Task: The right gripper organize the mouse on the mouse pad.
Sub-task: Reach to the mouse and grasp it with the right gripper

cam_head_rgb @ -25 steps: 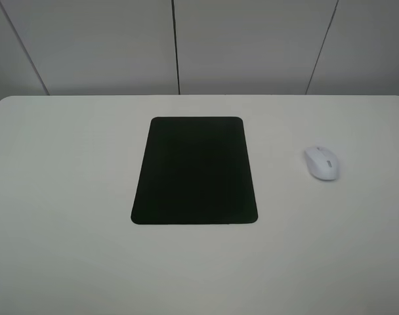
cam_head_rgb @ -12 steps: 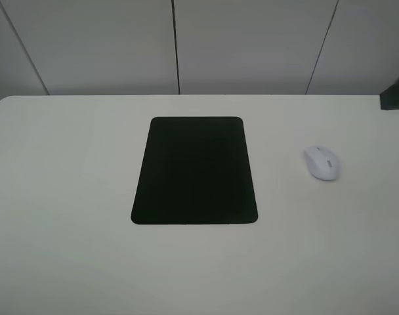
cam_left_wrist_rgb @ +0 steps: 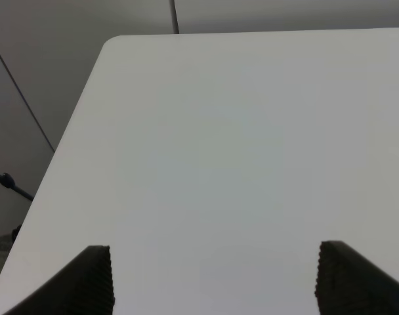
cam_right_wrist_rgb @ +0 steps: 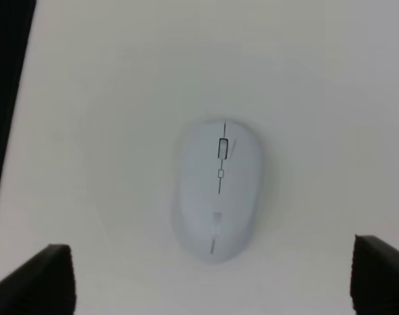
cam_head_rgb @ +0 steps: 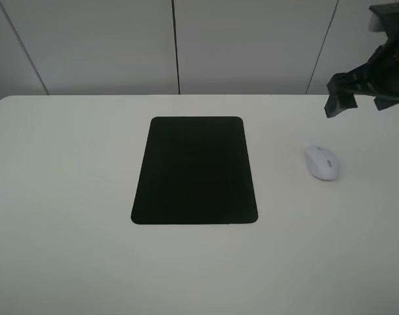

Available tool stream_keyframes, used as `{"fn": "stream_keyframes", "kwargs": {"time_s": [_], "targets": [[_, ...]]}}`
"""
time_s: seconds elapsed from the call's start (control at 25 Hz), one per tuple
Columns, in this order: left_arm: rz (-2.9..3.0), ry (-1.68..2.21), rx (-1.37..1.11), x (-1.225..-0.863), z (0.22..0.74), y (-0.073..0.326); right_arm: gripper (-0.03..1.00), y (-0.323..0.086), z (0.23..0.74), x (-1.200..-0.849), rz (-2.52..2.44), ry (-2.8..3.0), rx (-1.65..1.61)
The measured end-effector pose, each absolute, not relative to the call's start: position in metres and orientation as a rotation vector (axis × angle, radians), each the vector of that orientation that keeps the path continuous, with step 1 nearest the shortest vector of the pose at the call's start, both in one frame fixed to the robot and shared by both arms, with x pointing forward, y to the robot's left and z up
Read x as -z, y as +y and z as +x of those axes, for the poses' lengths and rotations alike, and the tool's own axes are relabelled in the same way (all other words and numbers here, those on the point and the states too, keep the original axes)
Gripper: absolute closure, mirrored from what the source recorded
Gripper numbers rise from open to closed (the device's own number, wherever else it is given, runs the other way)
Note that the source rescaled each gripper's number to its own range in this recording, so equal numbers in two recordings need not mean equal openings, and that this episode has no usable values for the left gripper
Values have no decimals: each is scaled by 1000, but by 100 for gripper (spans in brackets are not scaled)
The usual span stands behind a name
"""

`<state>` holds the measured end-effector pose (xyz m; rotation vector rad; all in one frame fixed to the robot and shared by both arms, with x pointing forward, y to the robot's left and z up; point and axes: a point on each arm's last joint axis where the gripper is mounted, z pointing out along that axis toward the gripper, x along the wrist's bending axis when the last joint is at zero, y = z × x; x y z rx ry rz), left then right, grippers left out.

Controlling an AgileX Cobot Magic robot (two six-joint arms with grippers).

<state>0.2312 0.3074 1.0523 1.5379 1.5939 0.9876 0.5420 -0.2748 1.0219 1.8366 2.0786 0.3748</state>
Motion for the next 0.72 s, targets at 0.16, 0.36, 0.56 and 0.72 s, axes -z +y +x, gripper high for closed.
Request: {"fn": "stream_keyframes", "kwargs": {"time_s": [0.16, 0.36, 0.56, 0.72], "targets": [[1538, 1594, -988, -1052, 231, 307, -3, -276, 560, -1001, 1880, 2114, -305], [1538, 1594, -988, -1052, 231, 307, -3, -290, 571, -970, 1972, 2121, -208], [1538, 1594, -988, -1052, 231, 307, -3, -291, 579, -953, 1995, 2131, -189], [1538, 1594, -988, -1052, 231, 307, -3, -291, 590, -943, 1997, 2142, -178]]}}
